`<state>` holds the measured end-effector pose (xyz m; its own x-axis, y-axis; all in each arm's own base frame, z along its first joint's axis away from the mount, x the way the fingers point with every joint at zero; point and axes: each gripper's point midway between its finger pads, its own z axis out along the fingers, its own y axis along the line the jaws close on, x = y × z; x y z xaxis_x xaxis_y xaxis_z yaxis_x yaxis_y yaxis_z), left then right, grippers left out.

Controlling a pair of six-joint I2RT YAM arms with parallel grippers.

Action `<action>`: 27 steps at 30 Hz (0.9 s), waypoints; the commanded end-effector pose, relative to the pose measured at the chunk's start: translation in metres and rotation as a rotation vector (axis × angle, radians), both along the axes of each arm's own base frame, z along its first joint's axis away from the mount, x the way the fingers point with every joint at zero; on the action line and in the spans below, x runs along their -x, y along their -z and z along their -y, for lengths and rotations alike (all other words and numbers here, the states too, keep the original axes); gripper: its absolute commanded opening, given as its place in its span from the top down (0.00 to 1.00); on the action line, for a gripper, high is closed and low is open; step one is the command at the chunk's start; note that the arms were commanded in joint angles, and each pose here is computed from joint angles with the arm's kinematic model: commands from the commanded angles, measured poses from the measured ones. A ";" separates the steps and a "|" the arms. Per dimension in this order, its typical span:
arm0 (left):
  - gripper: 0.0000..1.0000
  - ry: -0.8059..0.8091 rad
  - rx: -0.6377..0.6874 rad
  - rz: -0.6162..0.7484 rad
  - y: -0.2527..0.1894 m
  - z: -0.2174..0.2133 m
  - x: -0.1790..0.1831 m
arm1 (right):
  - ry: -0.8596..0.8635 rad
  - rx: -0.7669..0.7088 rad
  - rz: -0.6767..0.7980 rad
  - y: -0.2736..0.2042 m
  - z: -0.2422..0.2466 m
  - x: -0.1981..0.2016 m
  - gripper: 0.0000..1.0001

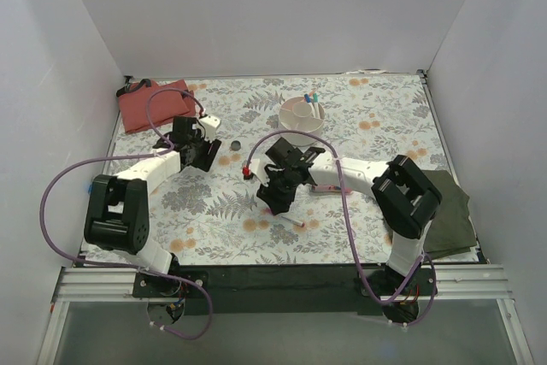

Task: Sort the stationery into containers
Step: Pick up the pen from the center of the board.

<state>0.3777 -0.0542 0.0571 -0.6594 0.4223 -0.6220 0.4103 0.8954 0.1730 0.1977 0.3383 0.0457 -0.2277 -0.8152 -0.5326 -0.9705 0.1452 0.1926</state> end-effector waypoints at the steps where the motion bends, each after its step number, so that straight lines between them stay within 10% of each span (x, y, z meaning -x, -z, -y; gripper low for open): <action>1: 0.41 0.004 -0.009 0.102 -0.030 0.002 -0.004 | 0.045 0.019 0.091 0.007 -0.005 -0.010 0.45; 18: 0.41 0.054 -0.077 0.131 -0.029 0.015 0.012 | -0.001 0.066 0.093 0.032 -0.013 0.008 0.55; 23: 0.40 0.059 -0.077 0.137 -0.029 0.016 0.009 | -0.042 0.076 0.075 0.036 -0.014 0.015 0.96; 27: 0.40 0.062 -0.091 0.138 -0.029 0.015 0.007 | -0.036 0.041 0.117 0.005 -0.022 -0.008 0.99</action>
<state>0.3637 -0.0705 0.0692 -0.5834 0.5081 -0.6336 0.4459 0.8524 0.2729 0.1934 0.3574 0.0265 -0.1502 -0.8372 -0.5259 -0.9887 0.1274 0.0795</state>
